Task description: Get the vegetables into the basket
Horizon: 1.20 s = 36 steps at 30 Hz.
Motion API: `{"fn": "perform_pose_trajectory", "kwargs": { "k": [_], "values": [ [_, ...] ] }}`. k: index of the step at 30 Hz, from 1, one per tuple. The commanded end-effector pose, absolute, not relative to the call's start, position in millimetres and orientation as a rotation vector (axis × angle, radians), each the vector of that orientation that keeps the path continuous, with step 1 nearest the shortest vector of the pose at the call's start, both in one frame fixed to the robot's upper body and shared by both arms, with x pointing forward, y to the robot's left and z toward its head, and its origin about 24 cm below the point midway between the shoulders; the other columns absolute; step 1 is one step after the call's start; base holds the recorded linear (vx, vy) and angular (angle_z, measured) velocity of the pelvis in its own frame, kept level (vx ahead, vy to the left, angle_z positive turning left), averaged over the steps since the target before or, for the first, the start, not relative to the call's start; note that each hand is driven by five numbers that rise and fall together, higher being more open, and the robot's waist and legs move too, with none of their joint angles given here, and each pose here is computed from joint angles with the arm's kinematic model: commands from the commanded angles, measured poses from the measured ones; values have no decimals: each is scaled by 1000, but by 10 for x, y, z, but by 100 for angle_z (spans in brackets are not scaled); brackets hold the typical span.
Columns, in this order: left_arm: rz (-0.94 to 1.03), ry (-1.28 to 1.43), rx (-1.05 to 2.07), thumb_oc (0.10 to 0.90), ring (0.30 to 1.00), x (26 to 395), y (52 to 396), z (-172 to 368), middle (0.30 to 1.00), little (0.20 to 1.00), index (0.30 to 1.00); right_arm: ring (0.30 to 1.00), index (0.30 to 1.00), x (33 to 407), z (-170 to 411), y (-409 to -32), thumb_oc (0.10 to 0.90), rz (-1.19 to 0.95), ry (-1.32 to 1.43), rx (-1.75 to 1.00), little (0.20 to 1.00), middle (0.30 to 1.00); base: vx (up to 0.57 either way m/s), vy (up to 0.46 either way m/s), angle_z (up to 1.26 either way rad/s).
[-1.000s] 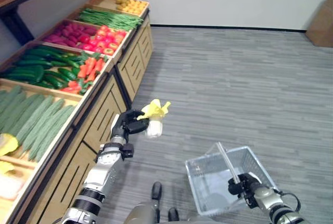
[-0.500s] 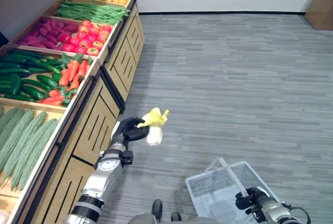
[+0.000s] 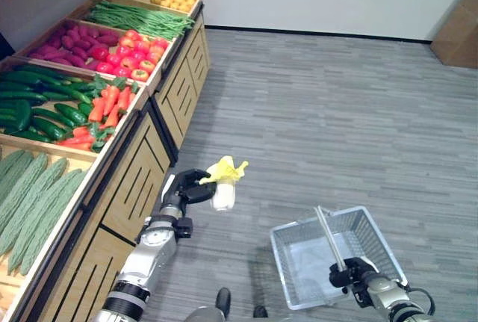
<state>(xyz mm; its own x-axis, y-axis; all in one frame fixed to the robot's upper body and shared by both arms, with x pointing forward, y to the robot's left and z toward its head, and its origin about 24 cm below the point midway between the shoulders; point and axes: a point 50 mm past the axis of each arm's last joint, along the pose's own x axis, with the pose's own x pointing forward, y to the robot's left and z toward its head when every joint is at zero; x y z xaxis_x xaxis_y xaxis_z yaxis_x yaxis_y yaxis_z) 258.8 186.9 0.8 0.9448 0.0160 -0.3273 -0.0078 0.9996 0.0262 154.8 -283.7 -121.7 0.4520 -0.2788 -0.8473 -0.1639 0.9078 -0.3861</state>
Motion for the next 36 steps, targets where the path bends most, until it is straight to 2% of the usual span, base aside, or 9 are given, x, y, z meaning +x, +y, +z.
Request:
{"fn": "perform_pose_trajectory", "kwargs": {
  "k": [1, 14, 17, 22, 27, 30, 33, 35, 36],
  "values": [
    [-35, 47, 52, 400, 300, 2869, 1793, 604, 300, 300, 300, 300, 300, 1684, -1067, -3028, 400, -126, 1040, -479, 300, 300, -40, 10, -1],
    [-162, 20, 106, 400, 300, 2820, 1660, 682, 300, 300, 300, 300, 300, 1736, -975, -3200, 400, -174, 1050, -492, 300, 300, -5, 1, 0],
    [-276, -21, 85, 400, 300, 2735, 1507, 780, 300, 300, 300, 300, 300, 1945, -746, -3398, 400, -218, 985, -534, 300, 300, -6, -2, -1],
    [-338, -22, 76, 400, 300, 2701, 1397, 786, 300, 300, 300, 300, 300, 2158, -572, -3443, 400, -222, 915, -566, 300, 300, -4, -1, -1],
    [-419, -3, 65, 400, 300, 2701, 1192, 753, 300, 300, 300, 300, 300, 2651, -217, -3294, 400, -173, 735, -614, 300, 300, -10, -6, -7],
    [-442, 4, 66, 400, 300, 2706, 1127, 736, 300, 300, 300, 300, 300, 2789, -99, -3244, 400, -159, 684, -632, 300, 300, 0, 0, 0],
    [-484, 63, 88, 400, 300, 2721, 972, 596, 300, 300, 300, 300, 300, 3108, 172, -3023, 400, -103, 557, -664, 300, 300, 0, 0, 0],
    [-485, 69, 93, 400, 300, 2734, 949, 580, 300, 300, 300, 300, 300, 3142, 197, -2983, 400, -95, 542, -664, 300, 300, 0, 0, 0],
    [-492, 120, 130, 400, 300, 2765, 874, 453, 300, 300, 300, 300, 300, 3283, 313, -2781, 400, -57, 466, -640, 300, 300, 0, 0, 0]
  ]
}}
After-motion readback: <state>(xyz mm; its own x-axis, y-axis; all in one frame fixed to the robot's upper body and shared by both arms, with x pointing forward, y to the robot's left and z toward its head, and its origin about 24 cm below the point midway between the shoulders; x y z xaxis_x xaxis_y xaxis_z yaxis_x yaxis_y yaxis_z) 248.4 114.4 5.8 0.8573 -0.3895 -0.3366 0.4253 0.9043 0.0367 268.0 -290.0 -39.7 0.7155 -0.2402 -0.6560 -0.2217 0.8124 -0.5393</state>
